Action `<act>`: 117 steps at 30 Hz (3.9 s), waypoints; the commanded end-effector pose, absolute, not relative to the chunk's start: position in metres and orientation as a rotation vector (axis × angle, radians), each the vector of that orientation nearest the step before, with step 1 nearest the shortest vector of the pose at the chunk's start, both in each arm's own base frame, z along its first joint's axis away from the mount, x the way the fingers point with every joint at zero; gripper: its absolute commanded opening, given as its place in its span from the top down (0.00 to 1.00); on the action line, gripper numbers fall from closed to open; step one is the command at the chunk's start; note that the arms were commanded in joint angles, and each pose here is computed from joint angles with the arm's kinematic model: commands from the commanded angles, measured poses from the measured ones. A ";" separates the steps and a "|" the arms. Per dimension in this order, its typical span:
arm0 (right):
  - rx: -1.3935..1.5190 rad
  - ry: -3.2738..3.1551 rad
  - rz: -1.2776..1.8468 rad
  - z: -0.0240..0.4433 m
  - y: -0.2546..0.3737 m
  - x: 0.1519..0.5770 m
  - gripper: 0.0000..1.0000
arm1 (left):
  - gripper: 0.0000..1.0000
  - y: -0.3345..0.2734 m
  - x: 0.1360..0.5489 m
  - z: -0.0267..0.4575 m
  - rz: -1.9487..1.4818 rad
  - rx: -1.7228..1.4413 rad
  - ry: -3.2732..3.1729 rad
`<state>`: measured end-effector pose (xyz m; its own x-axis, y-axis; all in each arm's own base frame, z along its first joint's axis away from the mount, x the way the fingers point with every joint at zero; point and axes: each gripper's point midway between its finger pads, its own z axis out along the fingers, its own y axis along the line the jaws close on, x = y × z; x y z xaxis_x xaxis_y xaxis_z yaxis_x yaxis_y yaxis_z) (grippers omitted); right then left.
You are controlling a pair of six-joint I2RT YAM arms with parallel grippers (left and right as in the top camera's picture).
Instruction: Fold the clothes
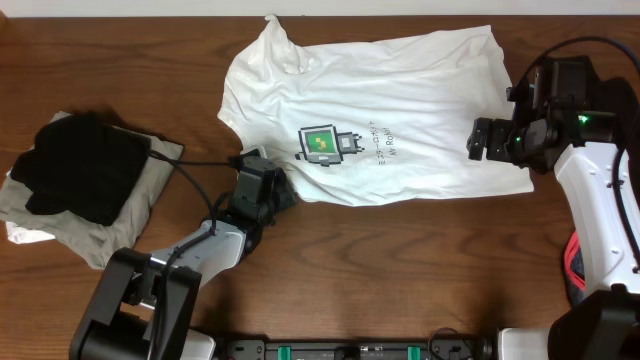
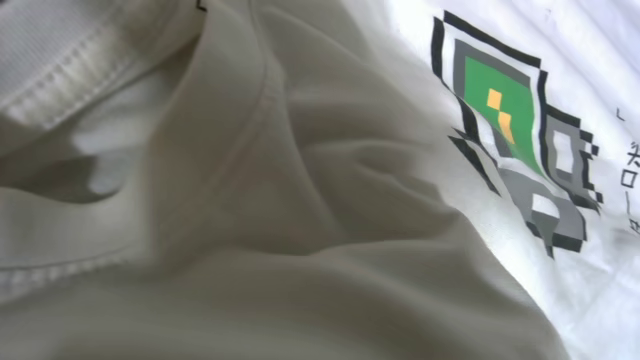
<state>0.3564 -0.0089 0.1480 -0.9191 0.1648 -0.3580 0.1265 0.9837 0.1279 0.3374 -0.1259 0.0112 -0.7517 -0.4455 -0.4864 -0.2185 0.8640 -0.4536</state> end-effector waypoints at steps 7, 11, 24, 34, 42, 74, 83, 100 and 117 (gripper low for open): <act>0.197 2.761 0.134 0.145 -0.009 0.356 0.01 | 0.68 -0.114 0.344 0.005 -0.396 -0.489 2.423; 0.197 2.758 0.134 0.146 -0.009 0.356 0.01 | 0.67 -0.113 0.342 -0.015 -0.376 -0.495 2.459; 0.196 2.752 0.134 0.146 -0.010 0.358 0.01 | 0.81 -0.116 0.335 -0.041 -0.361 -0.495 2.542; 0.196 2.753 0.134 0.146 -0.010 0.358 0.01 | 0.94 -0.123 0.305 -0.044 -0.417 -0.480 2.683; 0.197 2.761 0.133 0.145 -0.010 0.356 0.01 | 0.94 -0.105 0.244 0.033 -0.402 -0.451 2.754; 0.576 2.980 -0.121 0.040 -0.036 0.270 0.01 | 0.94 -0.042 0.202 0.056 -0.013 -0.508 2.728; 0.620 2.960 -0.084 0.003 -0.037 0.255 0.01 | 0.94 -0.043 0.203 0.056 -0.017 -0.508 2.723; 0.608 2.881 -0.026 -0.011 -0.034 0.264 0.67 | 0.89 -0.043 0.203 0.056 -0.017 -0.508 2.725; 0.608 2.885 -0.026 -0.011 -0.034 0.263 0.99 | 0.40 -0.086 0.156 0.048 -0.362 -0.487 2.983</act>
<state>0.2740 -0.0270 -0.0048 -0.9014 0.3737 -0.2188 0.3744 0.9264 0.0398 0.1681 -0.0624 0.0460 -0.9259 -0.3405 -0.1638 -0.3202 0.9372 -0.1383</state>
